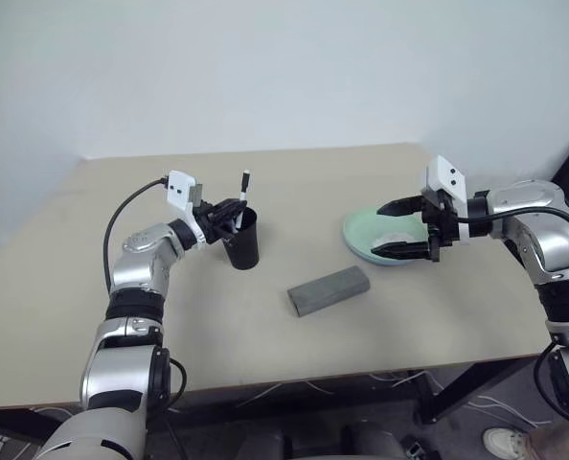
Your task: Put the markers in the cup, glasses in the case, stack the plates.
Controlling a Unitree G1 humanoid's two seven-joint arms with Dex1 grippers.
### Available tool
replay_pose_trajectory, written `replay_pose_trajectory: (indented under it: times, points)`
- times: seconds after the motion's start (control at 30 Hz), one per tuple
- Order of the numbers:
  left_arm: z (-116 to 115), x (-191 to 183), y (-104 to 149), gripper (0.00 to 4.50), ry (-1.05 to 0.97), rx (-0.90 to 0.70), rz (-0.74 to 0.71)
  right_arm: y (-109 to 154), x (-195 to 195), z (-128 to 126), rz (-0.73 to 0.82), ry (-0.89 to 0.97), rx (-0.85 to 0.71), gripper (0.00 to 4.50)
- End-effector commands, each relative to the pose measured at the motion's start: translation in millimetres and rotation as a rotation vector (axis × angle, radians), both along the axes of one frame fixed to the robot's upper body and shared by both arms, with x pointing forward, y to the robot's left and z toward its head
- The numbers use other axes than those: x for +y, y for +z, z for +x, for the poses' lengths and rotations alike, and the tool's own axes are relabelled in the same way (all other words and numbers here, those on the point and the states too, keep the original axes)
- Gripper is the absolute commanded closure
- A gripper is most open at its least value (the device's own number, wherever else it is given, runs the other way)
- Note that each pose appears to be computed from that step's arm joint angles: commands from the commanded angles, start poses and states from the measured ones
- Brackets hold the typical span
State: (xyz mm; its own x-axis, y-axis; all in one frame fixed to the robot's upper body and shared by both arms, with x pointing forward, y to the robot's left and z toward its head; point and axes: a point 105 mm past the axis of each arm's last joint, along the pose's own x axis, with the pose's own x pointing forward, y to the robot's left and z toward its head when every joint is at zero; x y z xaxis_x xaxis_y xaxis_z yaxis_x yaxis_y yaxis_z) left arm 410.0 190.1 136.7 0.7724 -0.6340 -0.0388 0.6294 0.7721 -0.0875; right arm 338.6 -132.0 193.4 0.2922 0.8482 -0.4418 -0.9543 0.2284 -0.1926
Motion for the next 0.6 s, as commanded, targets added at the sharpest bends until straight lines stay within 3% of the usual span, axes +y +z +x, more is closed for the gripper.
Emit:
replay_pose_trajectory:
  times: [0.03, 0.4, 0.43, 0.6]
  points:
    - [0.1, 3.1, 17.2, 4.48, 0.008, -0.058, -0.015, 16.6, -0.3, 2.0, 0.015, 0.003, -0.059, 0.00]
    - [-3.9, 5.0, 7.7, 4.48, 0.002, -0.031, 0.005, 17.5, 0.1, 2.3, 0.013, 0.008, -0.061, 0.00]
    - [-3.9, 5.3, 7.5, 3.94, 0.002, -0.031, 0.006, 17.5, 0.2, 2.4, 0.013, 0.008, -0.061, 0.00]
    - [-3.7, 6.5, 7.3, 2.41, 0.007, -0.032, 0.011, 17.7, 0.5, 3.0, 0.012, 0.009, -0.063, 0.00]
